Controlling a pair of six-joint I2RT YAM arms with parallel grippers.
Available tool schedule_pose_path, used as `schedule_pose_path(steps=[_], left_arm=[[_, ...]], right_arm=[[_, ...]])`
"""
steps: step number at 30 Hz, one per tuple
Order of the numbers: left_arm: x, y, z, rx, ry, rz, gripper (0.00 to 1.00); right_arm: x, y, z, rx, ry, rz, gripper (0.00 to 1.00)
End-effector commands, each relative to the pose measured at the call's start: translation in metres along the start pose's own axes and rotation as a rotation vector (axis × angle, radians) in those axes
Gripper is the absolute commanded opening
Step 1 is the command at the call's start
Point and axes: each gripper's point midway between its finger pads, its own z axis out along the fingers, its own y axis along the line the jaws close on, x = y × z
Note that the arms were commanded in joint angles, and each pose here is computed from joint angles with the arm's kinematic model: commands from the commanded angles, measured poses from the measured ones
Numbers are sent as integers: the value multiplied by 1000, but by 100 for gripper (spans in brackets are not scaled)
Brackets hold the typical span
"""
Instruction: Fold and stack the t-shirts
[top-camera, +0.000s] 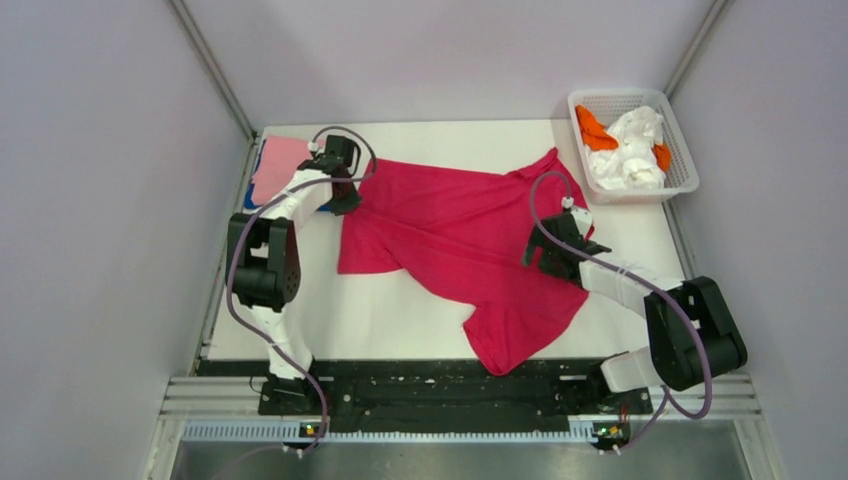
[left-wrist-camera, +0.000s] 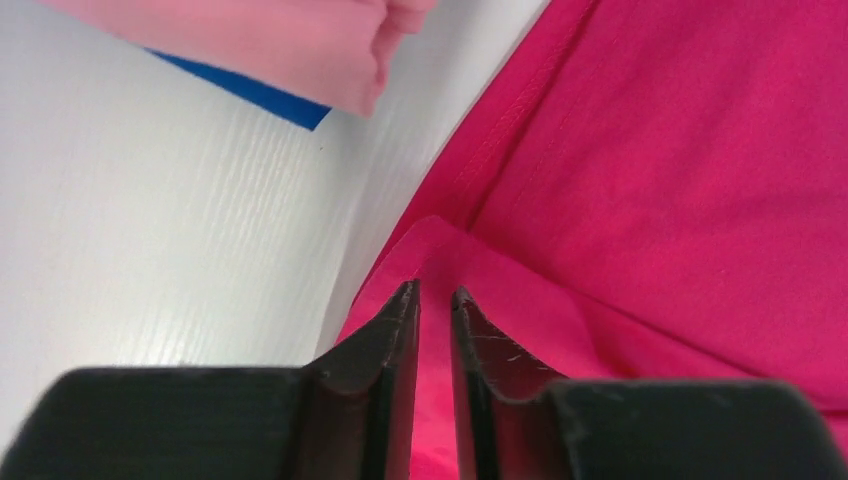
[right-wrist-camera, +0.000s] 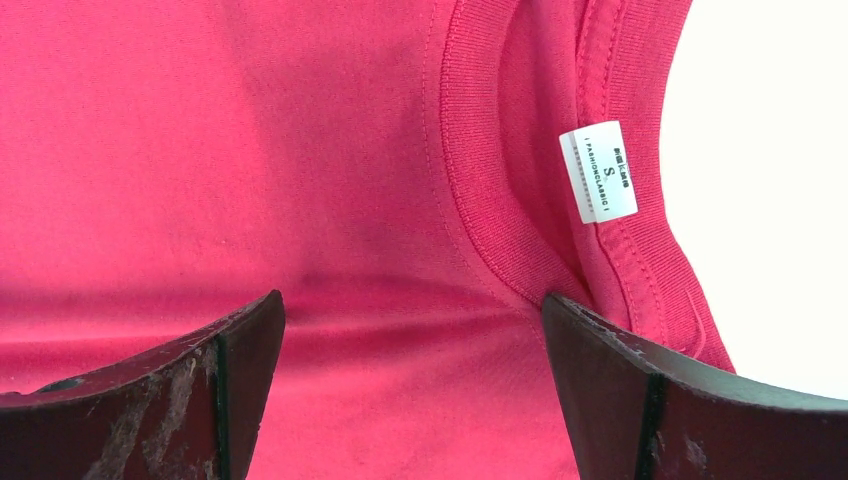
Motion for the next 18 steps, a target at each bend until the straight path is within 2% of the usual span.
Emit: schedule_pose_path(steps=[1,2,4,9,14,18], left_arm=[[-6,-5,-7,33,19,23,33],[-5,-2,-12,29,21,23,45],[-1,7,-25,13,15,7,54],[40,54,-54,-64,-7,-76,65],[91,77,-55,5,30,-162,65],[105,60,-45,153,72,-202,60]], right_arm=[[17,-22,3,86,72,-31,99],[17,-22,3,87,72,-30,99],[15,-22,2,85,68,-30,99],[14,-21,2,83,64,-24,99],[14,-19,2,74,69,-24,99],[15,-19,2,74,69,-22,99]])
